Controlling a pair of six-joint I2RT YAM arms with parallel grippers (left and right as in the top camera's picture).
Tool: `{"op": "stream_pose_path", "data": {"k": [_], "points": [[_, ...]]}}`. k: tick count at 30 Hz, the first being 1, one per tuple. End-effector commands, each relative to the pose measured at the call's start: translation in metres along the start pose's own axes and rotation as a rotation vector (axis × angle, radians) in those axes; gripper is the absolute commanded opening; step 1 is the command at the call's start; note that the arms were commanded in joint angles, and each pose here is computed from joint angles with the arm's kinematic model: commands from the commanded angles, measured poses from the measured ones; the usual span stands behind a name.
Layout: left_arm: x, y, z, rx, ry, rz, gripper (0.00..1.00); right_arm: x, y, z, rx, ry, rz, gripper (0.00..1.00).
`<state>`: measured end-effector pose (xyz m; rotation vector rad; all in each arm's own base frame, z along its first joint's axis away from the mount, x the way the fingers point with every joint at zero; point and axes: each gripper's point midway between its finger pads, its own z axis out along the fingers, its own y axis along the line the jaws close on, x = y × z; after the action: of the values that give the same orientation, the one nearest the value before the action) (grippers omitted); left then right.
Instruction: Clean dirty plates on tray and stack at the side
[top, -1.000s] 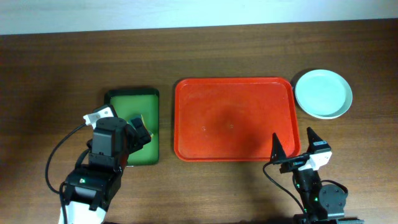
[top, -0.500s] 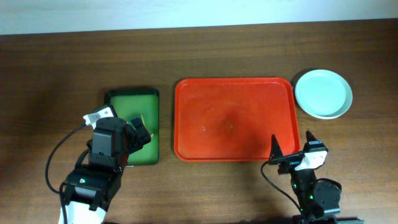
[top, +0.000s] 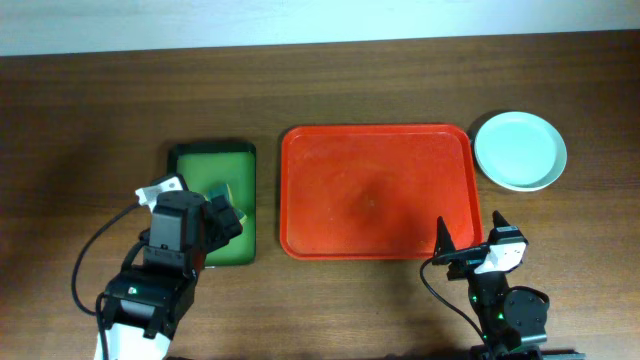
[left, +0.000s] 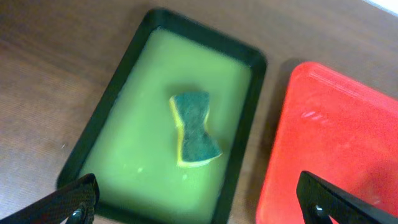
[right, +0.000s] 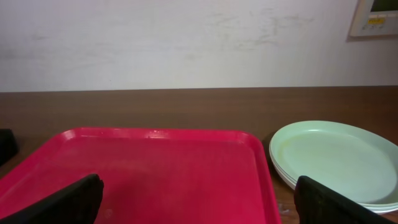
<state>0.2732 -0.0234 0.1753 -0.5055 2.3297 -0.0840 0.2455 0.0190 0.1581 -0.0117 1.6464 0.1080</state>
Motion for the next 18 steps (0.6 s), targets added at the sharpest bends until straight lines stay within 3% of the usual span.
{"op": "stream_pose_path", "data": {"k": [1, 3, 5, 7, 14, 18], "points": [[0.003, 0.008, 0.001, -0.041, 0.005, 0.116, 0.99, 0.003, -0.004, 0.0, 0.017, 0.005, -0.003, 0.99], [0.005, 0.005, -0.001, -0.018, 0.002, 0.265, 0.99, 0.003, -0.004, 0.0, 0.017, 0.005, -0.003, 0.98], [0.0, 0.005, -0.016, 0.046, -0.106, 0.329, 0.99, 0.003, -0.004, 0.0, 0.017, 0.005, -0.003, 0.99], [0.004, -0.004, -0.034, 0.23, -0.289, 0.411, 0.99, 0.003, -0.004, 0.0, 0.017, 0.005, -0.003, 0.98], [-0.004, 0.012, -0.037, 0.322, -0.826, 0.337, 0.99, 0.003, -0.004, 0.0, 0.017, 0.005, -0.003, 0.99], [0.003, 0.029, -0.022, 0.266, -0.812, 0.319, 0.99, 0.003, -0.004, 0.0, 0.017, 0.005, -0.003, 0.99]]}}
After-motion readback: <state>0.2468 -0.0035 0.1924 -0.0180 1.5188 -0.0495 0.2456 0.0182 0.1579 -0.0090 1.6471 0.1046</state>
